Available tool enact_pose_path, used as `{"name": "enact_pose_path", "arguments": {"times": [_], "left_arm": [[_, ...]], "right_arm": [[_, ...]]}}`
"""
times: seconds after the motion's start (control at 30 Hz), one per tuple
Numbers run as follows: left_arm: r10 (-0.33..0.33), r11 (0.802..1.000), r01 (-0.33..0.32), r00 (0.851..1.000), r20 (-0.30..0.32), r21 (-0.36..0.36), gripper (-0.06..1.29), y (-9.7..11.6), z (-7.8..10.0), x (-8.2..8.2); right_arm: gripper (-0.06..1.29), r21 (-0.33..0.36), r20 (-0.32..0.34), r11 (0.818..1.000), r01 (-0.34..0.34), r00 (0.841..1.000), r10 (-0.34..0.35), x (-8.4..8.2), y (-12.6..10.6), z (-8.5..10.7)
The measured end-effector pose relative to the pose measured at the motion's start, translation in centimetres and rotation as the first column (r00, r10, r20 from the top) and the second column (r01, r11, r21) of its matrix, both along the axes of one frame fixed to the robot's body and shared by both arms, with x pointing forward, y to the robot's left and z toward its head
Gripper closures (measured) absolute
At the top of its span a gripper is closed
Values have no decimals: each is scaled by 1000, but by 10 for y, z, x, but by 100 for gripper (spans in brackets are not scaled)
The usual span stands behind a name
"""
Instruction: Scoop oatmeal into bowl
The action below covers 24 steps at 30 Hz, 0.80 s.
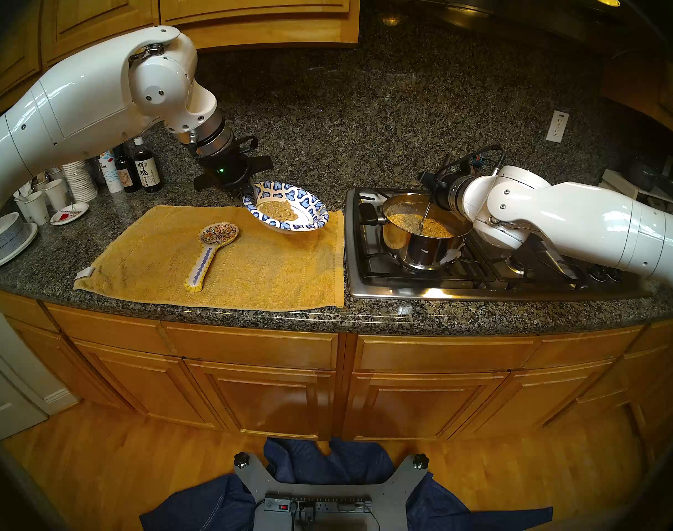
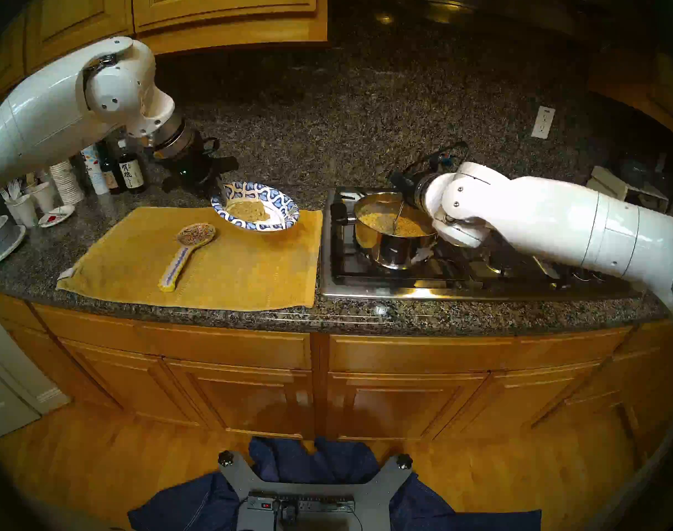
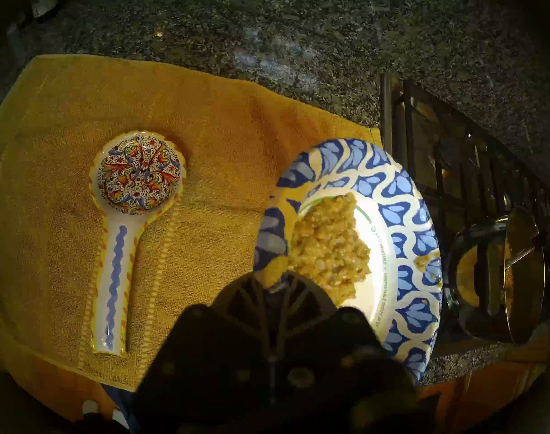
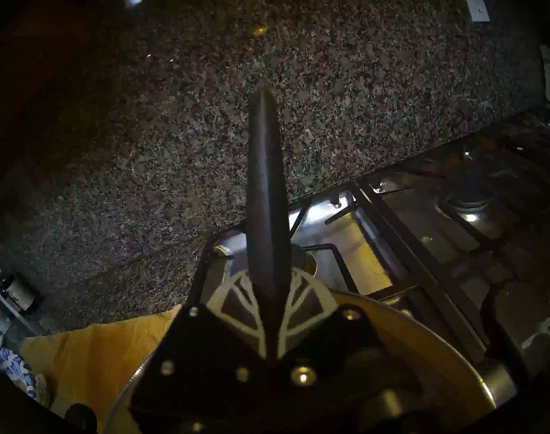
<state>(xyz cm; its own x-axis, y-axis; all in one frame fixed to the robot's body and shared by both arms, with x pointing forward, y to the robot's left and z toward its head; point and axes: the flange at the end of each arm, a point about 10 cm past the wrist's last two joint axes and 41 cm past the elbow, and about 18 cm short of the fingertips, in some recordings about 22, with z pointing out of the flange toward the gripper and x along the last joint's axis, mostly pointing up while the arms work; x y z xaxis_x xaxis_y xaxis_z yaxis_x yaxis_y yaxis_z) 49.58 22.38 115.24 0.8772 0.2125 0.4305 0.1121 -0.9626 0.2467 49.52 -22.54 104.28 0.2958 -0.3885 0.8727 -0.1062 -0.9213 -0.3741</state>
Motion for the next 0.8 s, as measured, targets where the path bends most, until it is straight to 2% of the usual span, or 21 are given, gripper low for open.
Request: {"name": "enact_pose_path", "arguments": {"times": [0.43,0.8], "left_arm": [[0,1000,0,1000,-2,2,125,0,-1,0],[1,1000,-1,1000,1,3,125,0,0,0]], "right_arm": [[127,23,-3,1000,7,1000,-7,10,-4,13],[126,115,-56,993,37,998,-30,16,-3,14]]}}
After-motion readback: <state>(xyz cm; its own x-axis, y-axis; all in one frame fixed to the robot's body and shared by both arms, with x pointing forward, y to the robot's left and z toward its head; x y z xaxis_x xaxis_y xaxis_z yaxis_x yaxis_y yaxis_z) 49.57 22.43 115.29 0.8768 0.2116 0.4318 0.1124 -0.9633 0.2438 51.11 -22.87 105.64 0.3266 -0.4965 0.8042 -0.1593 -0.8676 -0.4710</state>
